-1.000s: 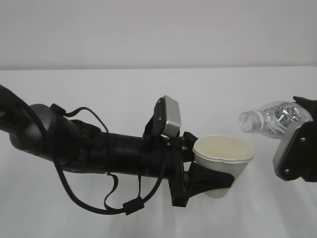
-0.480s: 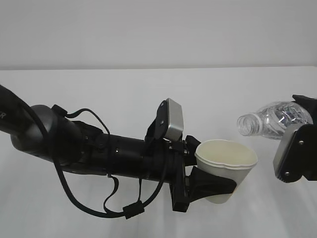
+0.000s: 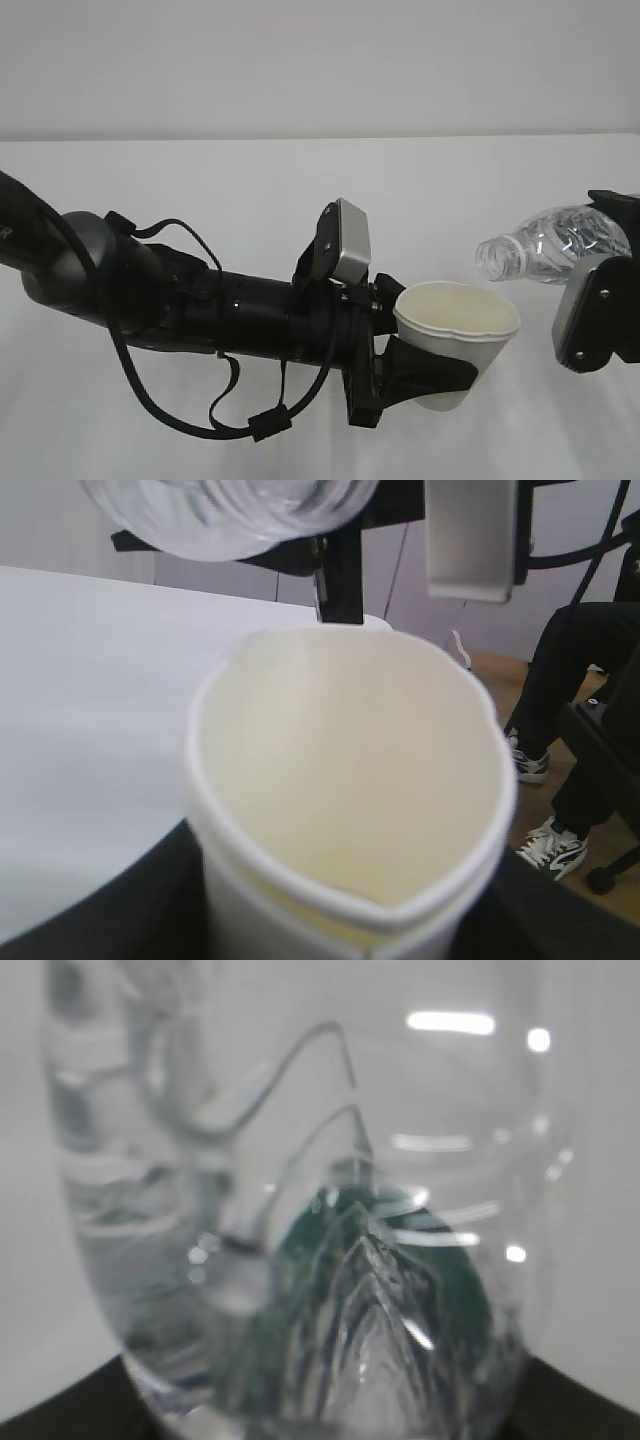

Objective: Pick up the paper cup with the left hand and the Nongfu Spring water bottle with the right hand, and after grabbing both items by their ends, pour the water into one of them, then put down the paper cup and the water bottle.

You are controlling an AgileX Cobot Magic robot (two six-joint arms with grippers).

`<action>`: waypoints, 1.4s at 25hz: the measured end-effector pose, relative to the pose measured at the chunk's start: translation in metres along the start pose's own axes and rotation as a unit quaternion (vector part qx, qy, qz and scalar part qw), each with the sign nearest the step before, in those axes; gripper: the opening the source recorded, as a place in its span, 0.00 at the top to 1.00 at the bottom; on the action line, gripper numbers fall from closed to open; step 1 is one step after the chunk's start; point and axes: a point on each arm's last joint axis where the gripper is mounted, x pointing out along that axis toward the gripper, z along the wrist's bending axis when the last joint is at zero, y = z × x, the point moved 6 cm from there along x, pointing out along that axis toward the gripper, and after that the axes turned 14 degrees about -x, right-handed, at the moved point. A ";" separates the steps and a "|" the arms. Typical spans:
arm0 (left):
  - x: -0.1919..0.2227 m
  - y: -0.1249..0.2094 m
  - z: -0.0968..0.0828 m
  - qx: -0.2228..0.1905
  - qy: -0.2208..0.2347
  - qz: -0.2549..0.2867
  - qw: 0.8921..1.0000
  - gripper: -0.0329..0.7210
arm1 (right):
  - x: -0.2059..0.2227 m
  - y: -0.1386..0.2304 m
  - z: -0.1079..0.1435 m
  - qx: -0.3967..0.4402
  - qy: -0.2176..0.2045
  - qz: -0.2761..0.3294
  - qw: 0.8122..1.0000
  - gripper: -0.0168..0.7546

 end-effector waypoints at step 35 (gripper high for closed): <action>0.000 0.000 0.000 -0.002 0.001 0.001 1.000 0.39 | 0.000 -0.001 -0.006 -0.045 0.021 -0.004 0.999 0.46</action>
